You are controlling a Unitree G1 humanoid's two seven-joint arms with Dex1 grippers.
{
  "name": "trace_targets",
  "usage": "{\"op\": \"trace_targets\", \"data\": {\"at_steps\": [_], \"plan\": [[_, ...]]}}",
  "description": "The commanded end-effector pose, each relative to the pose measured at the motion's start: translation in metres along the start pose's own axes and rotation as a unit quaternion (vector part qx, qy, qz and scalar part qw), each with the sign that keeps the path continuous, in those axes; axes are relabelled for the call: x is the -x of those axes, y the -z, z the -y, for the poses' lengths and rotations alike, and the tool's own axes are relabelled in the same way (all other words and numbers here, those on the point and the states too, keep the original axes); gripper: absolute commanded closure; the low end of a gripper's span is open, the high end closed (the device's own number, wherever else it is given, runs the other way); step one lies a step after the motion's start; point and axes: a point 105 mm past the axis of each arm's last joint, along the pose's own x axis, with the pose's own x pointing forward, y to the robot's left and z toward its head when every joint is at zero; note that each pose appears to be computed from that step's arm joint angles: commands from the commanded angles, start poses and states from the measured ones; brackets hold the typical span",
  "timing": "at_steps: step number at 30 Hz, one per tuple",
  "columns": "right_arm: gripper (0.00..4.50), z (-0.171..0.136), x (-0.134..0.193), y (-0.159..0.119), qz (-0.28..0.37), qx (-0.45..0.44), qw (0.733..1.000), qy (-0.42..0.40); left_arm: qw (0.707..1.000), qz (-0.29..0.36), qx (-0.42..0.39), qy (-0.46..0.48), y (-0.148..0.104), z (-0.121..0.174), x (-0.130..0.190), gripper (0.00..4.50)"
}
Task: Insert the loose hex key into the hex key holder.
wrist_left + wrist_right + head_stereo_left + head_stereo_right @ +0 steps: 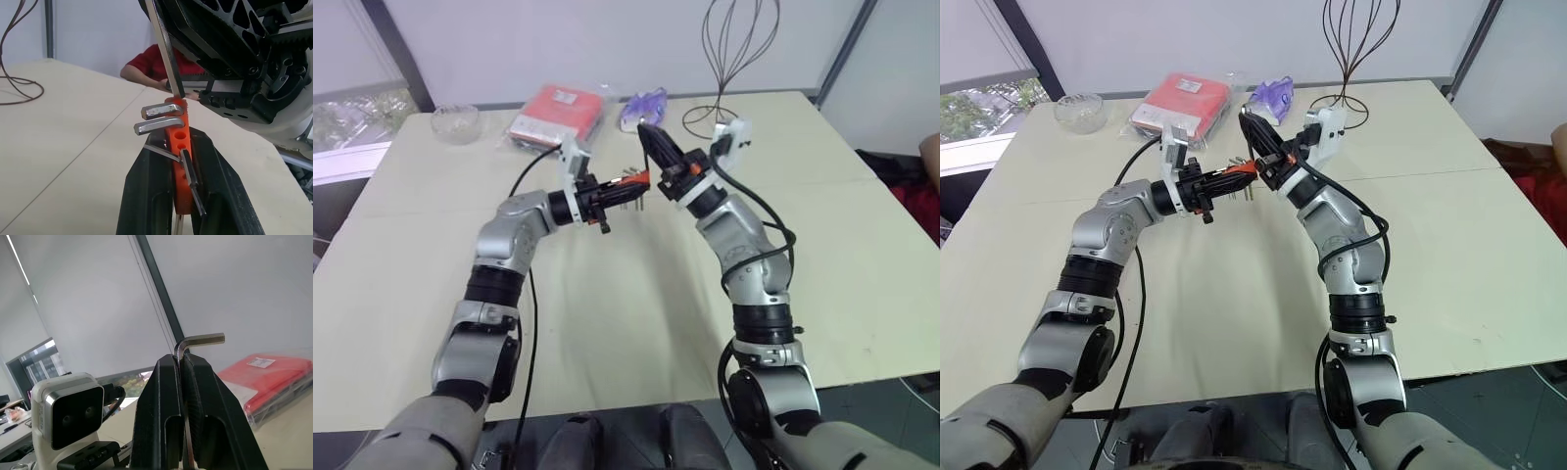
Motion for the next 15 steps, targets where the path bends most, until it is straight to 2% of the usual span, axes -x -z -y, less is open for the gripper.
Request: {"op": "trace_targets", "data": {"at_steps": [1,15], "plan": [[4.48,-0.0012,0.0005,-0.0026,0.009,-0.001,1.000,-0.001,0.999,0.011,-0.038,0.021,-0.0176,0.0075,-0.0049,4.50],[4.48,-0.0032,-0.0004,-0.0039,0.012,-0.001,1.000,-0.003,0.999,0.000,-0.043,0.015,-0.0118,0.0040,-0.0059,4.50]]}}
